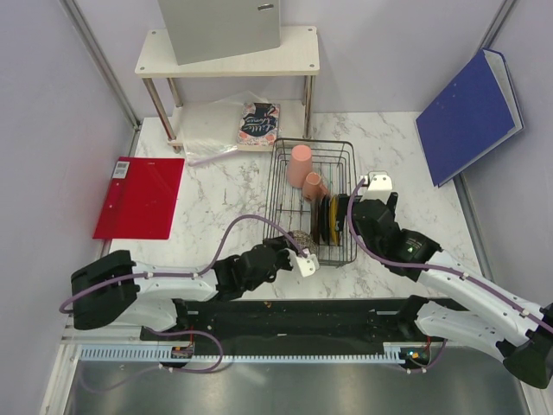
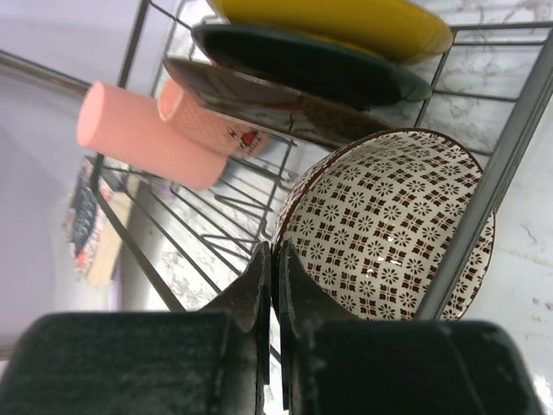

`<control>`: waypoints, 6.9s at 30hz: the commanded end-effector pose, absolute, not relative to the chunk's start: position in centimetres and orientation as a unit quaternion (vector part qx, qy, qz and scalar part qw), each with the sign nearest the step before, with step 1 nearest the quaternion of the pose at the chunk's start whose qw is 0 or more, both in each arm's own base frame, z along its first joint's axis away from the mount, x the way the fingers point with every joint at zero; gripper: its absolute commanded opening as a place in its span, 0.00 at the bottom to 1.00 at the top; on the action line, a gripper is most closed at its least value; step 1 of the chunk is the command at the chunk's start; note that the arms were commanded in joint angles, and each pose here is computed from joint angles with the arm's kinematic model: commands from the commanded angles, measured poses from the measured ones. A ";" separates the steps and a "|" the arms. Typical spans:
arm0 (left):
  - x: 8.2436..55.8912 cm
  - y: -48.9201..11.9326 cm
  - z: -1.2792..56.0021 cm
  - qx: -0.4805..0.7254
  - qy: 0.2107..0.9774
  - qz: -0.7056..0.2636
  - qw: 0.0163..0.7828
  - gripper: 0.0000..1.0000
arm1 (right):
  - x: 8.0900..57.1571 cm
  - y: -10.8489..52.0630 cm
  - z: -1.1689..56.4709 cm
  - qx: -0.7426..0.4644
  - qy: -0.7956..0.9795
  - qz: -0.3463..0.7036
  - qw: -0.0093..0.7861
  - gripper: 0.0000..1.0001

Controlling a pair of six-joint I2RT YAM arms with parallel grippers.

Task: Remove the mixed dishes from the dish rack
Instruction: Pick up the bowl from the dish rack, then place the bowl at the center of the board, then pick up the cup from the dish rack.

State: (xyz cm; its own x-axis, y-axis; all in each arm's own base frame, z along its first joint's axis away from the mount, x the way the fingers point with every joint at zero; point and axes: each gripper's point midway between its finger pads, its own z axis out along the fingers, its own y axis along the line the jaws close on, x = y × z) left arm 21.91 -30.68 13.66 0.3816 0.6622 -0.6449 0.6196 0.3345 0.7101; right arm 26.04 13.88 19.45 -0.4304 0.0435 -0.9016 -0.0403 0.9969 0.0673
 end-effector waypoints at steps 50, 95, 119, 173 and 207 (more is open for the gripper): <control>25.6 -31.5 32.4 0.082 0.889 -0.282 0.352 0.02 | 23.9 12.8 35.7 0.090 0.762 0.185 0.614 0.77; 26.0 -27.2 33.4 0.062 0.864 -0.240 0.438 0.50 | 26.6 21.3 28.0 -0.005 0.874 0.159 0.459 0.00; 22.0 -16.2 28.8 -0.081 0.847 -0.223 0.476 0.99 | 41.9 -4.2 22.0 0.429 0.761 0.007 0.487 0.00; 21.7 -15.4 22.7 -0.083 0.871 -0.178 0.450 0.99 | 45.3 -3.2 13.9 0.395 0.829 0.108 0.381 0.76; 21.6 -17.3 19.4 -0.047 0.882 -0.197 0.425 0.99 | 44.5 27.0 20.8 -0.094 0.826 0.149 0.536 0.98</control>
